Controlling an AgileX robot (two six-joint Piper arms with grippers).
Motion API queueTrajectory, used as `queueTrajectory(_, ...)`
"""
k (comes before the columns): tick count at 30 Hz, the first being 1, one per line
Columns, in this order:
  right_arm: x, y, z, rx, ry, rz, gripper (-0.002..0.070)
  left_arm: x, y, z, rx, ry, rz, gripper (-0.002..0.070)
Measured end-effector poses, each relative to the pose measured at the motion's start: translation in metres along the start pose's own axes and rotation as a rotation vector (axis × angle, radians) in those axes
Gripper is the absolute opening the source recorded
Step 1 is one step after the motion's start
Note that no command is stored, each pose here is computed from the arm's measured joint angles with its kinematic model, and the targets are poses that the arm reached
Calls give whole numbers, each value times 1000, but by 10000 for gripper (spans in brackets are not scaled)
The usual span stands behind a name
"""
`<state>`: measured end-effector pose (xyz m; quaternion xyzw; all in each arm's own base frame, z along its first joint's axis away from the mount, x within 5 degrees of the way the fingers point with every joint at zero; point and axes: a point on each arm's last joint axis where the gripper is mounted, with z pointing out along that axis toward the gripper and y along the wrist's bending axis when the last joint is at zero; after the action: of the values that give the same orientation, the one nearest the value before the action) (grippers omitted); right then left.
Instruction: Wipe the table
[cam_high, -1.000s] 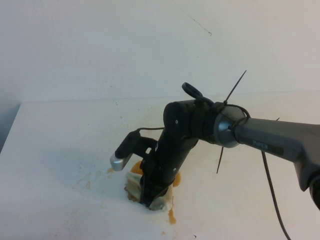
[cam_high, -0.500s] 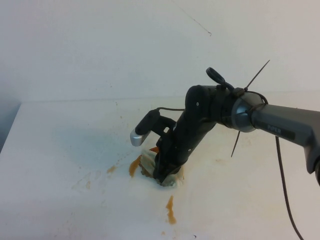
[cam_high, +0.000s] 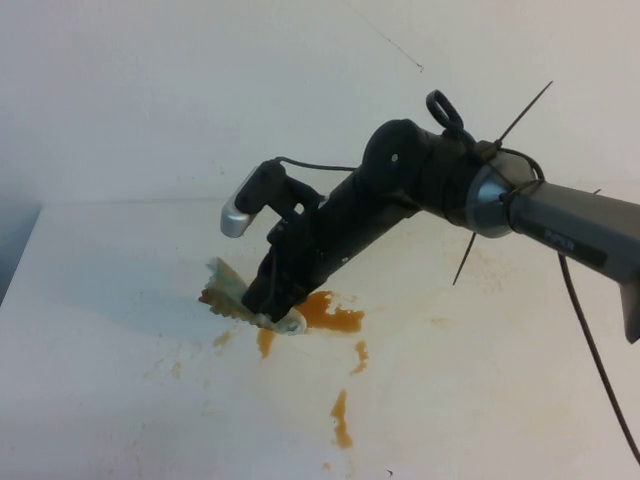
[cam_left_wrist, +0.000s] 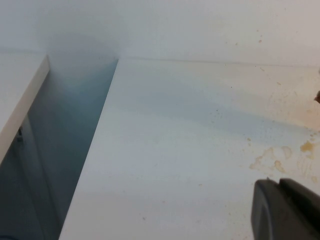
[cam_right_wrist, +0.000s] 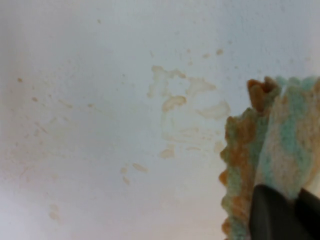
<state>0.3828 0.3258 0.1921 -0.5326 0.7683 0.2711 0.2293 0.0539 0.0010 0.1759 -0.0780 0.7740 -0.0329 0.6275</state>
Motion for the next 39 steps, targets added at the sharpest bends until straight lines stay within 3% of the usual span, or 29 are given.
queueTrajectory(5, -2, 13, 22, -43, 7, -8, 28, 0, 0, 0, 0, 0, 0, 0)
queueTrajectory(12, 30, 2, 67, -68, 69, 60, 28, 0, 0, 0, 0, 0, 0, 0)
queueTrajectory(17, 32, -13, 63, 1, 46, 128, 28, 0, 0, 0, 0, 0, 0, 0)
queueTrajectory(29, 53, -82, 22, 145, 11, 248, 27, 0, 0, 0, 0, 0, 0, 0)
queueTrajectory(39, 33, -85, -3, 100, -10, 61, 27, 0, 0, 0, 0, 0, 0, 0)
